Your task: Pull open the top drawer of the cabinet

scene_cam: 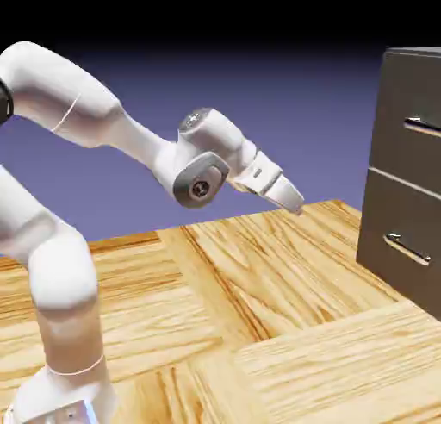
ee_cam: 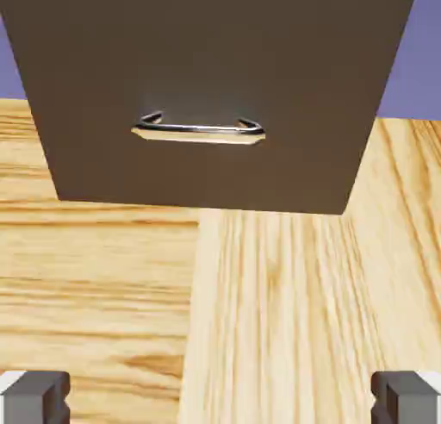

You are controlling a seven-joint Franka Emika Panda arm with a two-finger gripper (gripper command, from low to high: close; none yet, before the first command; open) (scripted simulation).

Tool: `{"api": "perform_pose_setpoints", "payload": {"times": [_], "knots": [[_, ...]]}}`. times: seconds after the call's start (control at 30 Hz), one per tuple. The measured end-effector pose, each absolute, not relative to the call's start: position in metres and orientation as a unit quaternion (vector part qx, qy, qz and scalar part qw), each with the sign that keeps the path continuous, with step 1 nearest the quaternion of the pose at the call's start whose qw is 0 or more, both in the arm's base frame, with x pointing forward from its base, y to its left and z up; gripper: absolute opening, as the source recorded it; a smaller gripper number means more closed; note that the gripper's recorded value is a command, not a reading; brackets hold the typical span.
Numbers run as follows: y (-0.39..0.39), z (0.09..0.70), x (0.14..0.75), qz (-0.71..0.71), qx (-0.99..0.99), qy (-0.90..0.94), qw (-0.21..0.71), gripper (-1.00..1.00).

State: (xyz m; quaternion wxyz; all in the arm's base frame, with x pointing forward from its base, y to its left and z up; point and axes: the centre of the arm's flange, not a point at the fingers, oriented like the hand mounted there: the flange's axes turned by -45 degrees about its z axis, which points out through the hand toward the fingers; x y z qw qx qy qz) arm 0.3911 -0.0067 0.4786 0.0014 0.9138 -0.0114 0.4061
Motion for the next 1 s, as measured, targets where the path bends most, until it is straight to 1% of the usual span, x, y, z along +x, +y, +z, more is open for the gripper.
{"api": "perform_pose_setpoints", "payload": {"times": [0.27, 0.5, 0.77, 1.0], "knots": [[-0.063, 0.611, 0.373, 0.52, 0.824, -0.222, -0.048, 0.0], [-0.071, 0.713, 0.333, 0.606, 0.711, -0.339, -0.108, 0.0], [-0.029, 0.798, 0.299, 0.681, 0.587, -0.395, -0.187, 0.0], [0.039, 0.836, 0.305, 0.719, 0.511, -0.394, -0.257, 0.0]]}}
